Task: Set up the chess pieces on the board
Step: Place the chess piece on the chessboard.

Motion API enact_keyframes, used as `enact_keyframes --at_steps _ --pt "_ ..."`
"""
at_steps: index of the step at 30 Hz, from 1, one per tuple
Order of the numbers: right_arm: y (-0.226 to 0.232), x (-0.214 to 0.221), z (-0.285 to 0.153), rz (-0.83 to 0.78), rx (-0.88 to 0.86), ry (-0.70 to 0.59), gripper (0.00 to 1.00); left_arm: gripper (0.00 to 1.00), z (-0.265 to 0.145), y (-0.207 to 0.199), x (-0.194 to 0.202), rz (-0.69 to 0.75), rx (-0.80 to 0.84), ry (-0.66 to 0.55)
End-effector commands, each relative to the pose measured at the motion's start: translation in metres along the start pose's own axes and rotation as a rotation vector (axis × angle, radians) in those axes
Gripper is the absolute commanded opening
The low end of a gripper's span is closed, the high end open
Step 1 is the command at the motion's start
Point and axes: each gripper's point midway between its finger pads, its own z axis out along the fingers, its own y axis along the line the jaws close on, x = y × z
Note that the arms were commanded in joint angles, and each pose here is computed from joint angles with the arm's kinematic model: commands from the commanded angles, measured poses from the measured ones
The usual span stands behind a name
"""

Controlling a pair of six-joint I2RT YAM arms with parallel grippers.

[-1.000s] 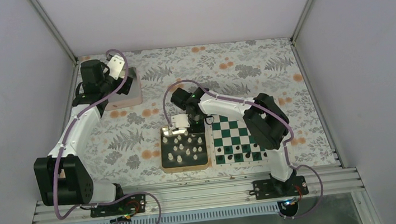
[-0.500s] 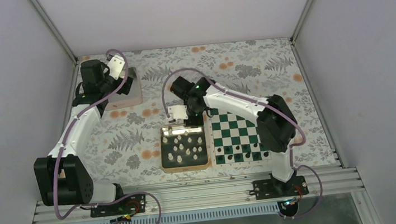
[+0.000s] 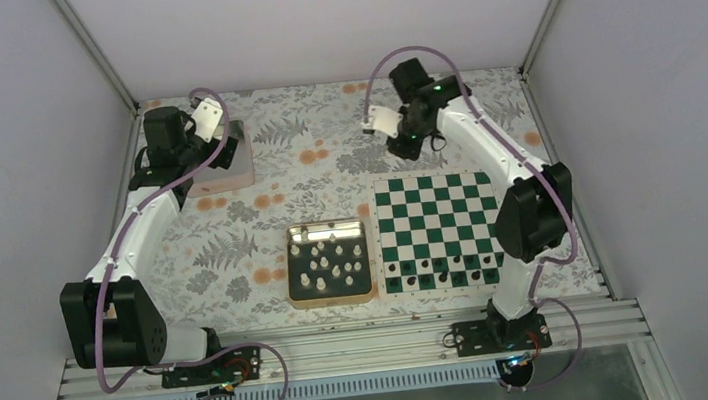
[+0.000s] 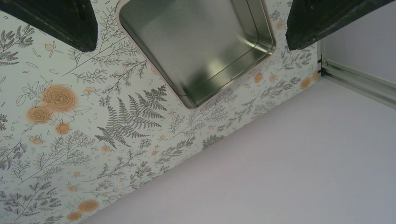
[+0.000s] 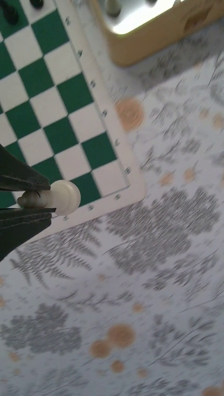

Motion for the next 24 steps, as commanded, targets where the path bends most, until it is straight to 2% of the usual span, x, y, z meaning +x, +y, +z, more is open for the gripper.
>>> enact_keyframes --at_steps 1,11,24 --pt "-0.016 0.031 0.004 0.037 -0.011 0.032 0.04 1.00 -0.006 0.001 -0.012 0.022 -0.001 -0.041" --pt "-0.045 0.102 0.041 0.183 -0.048 0.085 0.04 1.00 -0.004 0.001 -0.010 0.020 -0.002 -0.033" --pt "-0.046 0.122 0.080 0.221 -0.091 0.124 0.04 1.00 -0.002 0.001 -0.008 0.020 -0.004 -0.026"
